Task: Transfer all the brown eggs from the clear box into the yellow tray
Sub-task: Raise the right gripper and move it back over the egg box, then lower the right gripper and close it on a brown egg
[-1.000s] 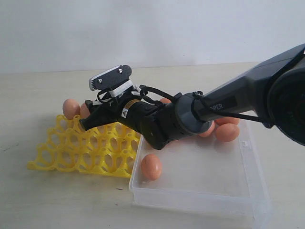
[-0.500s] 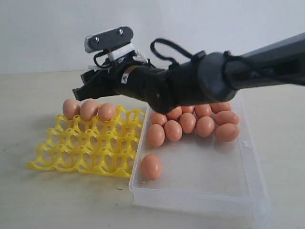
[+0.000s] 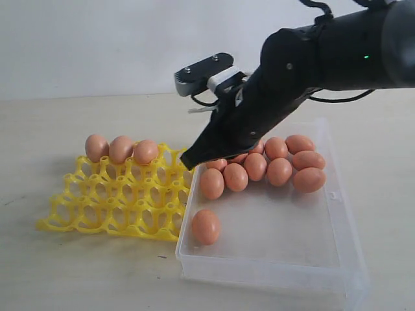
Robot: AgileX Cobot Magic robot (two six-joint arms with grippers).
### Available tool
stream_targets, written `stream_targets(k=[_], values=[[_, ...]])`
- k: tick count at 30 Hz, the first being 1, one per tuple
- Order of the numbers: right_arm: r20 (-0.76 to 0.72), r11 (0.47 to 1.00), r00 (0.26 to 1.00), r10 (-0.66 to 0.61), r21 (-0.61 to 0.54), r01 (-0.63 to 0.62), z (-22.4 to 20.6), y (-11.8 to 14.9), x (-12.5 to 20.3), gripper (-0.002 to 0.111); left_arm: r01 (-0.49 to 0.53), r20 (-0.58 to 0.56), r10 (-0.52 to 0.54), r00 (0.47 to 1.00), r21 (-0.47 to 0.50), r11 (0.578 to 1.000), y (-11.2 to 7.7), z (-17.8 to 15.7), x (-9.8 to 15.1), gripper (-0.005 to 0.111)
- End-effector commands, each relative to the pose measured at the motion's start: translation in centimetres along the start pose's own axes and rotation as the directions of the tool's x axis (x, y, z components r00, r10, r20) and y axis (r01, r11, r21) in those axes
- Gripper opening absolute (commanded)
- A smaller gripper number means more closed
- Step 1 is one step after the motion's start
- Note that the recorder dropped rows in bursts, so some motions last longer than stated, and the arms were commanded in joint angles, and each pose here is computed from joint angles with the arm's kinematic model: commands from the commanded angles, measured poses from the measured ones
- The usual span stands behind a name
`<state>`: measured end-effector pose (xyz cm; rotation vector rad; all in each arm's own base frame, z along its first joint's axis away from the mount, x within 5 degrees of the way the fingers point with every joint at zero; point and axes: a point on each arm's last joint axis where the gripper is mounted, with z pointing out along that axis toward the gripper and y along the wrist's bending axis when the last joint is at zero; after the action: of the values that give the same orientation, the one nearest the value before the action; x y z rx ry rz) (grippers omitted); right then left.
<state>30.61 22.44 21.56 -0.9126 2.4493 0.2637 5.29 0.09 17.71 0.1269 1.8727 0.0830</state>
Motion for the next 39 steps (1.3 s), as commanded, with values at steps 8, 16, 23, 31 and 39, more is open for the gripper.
stream_targets(k=[8, 16, 23, 31, 39], values=[[-0.001, 0.954, 0.958, 0.286, 0.100, -0.284, -0.8, -6.6, 2.1, 0.018, 0.004, 0.016, -0.004, 1.000, 0.004, 1.000, 0.0, -0.1, -0.2, 0.000], [-0.074, 0.913, 0.916, 0.395, 0.141, -0.383, 3.5, -9.3, 4.3, 0.050, 0.004, 0.016, -0.004, 1.000, 0.004, 1.000, 0.0, -0.1, -0.2, 0.000], [-0.107, 0.893, 0.891, 0.440, 0.152, -0.423, 6.1, -9.8, 4.4, 0.055, 0.004, 0.016, -0.004, 1.000, 0.004, 1.000, 0.0, -0.1, -0.2, 0.000], [-0.087, 0.886, 0.889, 0.449, 0.169, -0.431, 6.6, -10.5, 3.8, 0.056, 0.004, 0.016, -0.004, 1.000, 0.004, 1.000, 0.0, -0.1, -0.2, 0.000], [-0.040, 0.876, 0.888, 0.458, 0.190, -0.443, 6.7, -11.3, 3.7, 0.056, 0.004, 0.016, -0.004, 1.000, 0.004, 1.000, 0.0, -0.1, -0.2, 0.000]])
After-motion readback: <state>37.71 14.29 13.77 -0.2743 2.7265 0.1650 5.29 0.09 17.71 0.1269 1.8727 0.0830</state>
